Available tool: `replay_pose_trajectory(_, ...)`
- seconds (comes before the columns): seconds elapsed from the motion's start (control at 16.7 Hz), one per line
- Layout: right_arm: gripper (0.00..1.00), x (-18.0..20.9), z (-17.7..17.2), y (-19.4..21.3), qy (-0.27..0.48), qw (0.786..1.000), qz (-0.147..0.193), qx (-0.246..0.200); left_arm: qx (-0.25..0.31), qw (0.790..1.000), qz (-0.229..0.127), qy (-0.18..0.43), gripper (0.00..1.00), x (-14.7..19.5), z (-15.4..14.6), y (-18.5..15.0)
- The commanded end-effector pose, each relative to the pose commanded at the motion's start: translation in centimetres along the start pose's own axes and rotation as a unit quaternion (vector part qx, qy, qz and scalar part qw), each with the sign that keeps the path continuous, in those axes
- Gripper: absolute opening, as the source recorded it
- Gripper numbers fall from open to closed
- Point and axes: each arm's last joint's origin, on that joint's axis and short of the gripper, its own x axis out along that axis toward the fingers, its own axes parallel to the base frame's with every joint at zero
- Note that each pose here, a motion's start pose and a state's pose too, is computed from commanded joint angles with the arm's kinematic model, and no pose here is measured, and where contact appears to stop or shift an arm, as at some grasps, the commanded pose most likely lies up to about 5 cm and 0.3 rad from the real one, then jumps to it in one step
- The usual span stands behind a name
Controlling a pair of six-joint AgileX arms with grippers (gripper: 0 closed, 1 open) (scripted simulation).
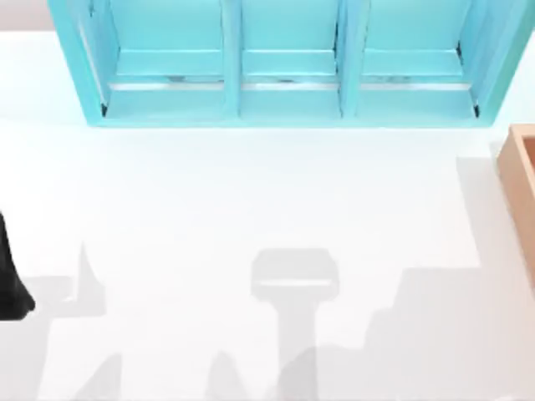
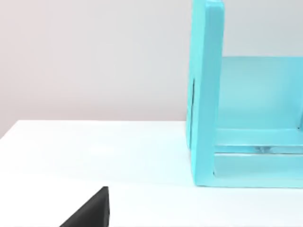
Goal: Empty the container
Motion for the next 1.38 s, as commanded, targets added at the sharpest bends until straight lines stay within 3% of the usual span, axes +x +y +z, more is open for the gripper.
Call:
replay_pose_trajectory(0.18,0.00,-2.1,-0.4,0.2,-0.003,1.000,-0.001,-0.001,0.000,1.000,0.000,0.000,1.00,0.0,0.0,0.0)
replay_pose_trajectory(0.48,0.00,-2.1,-0.3,0.3,-0.001,1.000,0.000,-0.001,0.000,1.000,0.000,0.000,1.00,0.0,0.0,0.0)
replay_pose_trajectory(0.66,0.00,-2.1,1.8,1.6,0.001,1.000,-0.002,-0.003,0.000,1.000,0.000,0.000,1.00,0.0,0.0,0.0)
replay_pose_trajectory(1.08,0.00,-0.3,12.1,13.4,-0.001,1.000,-0.010,-0.029,0.000,1.000,0.000,0.000,1.00,0.0,0.0,0.0)
replay_pose_trajectory(1.38,0.00,3.6,17.0,21.3,-0.001,1.000,-0.008,-0.020,0.000,1.000,0.000,0.000,1.00,0.0,0.0,0.0)
